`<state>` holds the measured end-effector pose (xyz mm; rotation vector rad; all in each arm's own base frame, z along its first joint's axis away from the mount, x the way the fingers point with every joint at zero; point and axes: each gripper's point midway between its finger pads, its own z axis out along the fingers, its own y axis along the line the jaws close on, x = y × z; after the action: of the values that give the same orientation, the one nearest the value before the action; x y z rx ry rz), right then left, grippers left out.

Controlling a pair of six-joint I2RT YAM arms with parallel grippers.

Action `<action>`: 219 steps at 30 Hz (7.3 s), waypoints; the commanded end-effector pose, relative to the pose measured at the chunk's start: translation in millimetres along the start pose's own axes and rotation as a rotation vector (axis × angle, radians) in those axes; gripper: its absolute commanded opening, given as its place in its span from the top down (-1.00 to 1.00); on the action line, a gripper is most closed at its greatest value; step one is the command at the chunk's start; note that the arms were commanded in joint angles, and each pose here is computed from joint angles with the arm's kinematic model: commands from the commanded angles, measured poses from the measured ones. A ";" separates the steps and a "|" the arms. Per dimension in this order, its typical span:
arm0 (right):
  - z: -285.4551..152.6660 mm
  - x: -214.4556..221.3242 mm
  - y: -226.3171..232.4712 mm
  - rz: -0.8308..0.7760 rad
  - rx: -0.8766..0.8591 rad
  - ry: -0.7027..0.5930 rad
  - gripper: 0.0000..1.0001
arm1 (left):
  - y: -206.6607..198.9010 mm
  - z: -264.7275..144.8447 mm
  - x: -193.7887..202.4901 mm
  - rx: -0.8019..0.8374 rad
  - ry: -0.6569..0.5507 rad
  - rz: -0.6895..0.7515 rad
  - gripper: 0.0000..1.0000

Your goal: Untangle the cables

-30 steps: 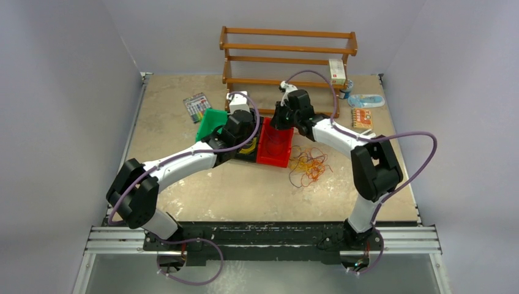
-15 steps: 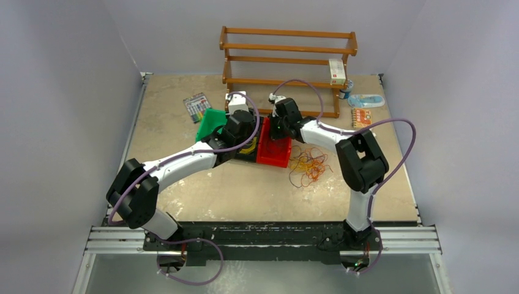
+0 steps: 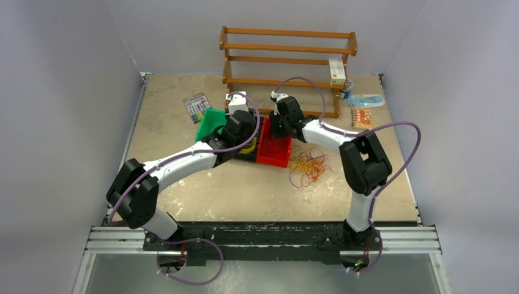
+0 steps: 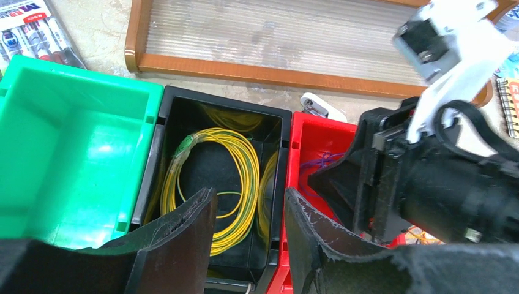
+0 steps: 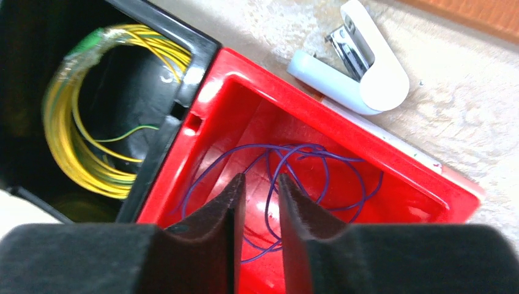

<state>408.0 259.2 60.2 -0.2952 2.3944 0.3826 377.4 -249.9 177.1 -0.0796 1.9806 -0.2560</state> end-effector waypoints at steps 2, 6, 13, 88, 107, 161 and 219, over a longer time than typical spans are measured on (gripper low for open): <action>-46.7 -59.8 20.3 -0.001 -0.056 -0.170 0.32 | 2.2 -1.8 -14.8 -0.016 -0.042 -0.004 0.10; -64.2 -66.8 20.4 0.003 -0.053 -0.190 0.21 | 2.3 -1.1 -14.1 -0.017 -0.040 -0.004 0.07; -75.3 -68.1 12.2 0.034 -0.010 -0.208 0.10 | -2.6 2.3 -10.1 0.003 -0.025 -0.003 0.06; -167.7 -47.7 -91.2 0.392 0.103 -0.495 0.21 | -169.1 -27.3 135.9 0.784 0.318 0.209 0.13; -158.8 -46.1 -83.8 0.402 0.063 -0.461 0.30 | -185.4 -8.2 137.0 0.756 0.277 0.139 0.25; -211.3 -61.5 -53.4 0.149 -0.144 -0.802 -0.30 | -150.2 -39.2 -21.9 0.524 0.061 0.259 1.00; -179.7 -54.6 -58.7 0.084 -0.112 -0.715 -0.30 | -60.4 -61.2 -143.4 0.262 -0.151 0.222 1.00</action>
<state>360.2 140.4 165.8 0.1005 1.8740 0.5499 381.2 -270.3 309.3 0.2863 1.8577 -0.2666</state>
